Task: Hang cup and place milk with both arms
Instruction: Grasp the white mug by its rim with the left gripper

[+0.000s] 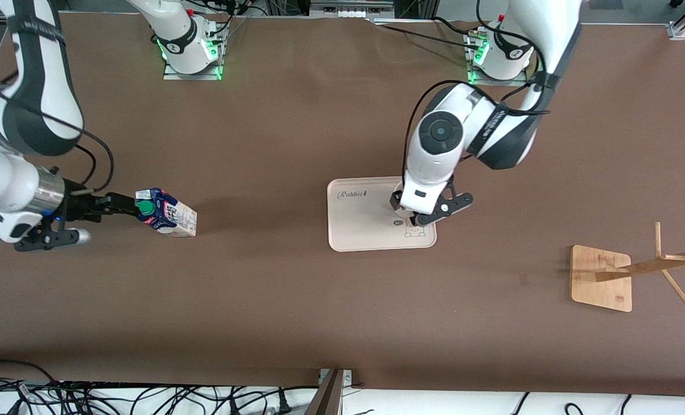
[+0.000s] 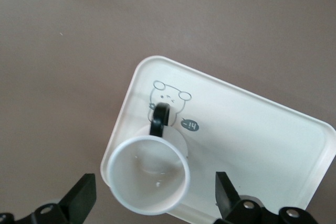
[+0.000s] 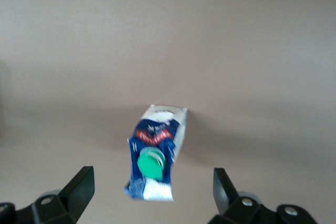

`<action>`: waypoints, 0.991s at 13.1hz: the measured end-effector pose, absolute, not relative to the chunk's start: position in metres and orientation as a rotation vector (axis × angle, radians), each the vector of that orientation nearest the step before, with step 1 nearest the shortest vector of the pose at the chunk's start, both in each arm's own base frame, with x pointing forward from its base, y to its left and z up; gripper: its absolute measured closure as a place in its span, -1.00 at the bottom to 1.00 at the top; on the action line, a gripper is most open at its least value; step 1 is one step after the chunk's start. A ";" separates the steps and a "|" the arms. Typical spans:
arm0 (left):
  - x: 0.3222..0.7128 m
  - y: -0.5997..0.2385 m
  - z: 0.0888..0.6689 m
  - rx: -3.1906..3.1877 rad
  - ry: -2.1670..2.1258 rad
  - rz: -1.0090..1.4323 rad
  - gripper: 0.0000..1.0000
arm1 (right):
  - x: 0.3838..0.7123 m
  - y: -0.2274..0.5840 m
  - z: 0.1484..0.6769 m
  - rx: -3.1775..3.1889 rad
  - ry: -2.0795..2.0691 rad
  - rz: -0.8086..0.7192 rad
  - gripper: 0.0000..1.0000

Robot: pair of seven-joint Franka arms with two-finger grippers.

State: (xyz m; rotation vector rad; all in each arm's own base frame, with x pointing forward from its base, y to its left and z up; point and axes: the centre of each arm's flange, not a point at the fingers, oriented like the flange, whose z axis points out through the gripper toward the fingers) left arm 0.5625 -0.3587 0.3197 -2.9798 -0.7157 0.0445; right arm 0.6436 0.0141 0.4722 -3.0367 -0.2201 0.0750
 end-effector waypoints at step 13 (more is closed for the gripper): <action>0.547 -0.376 0.231 -2.961 -0.580 0.020 0.57 | 0.569 0.003 0.597 -3.104 -0.218 0.052 -1.00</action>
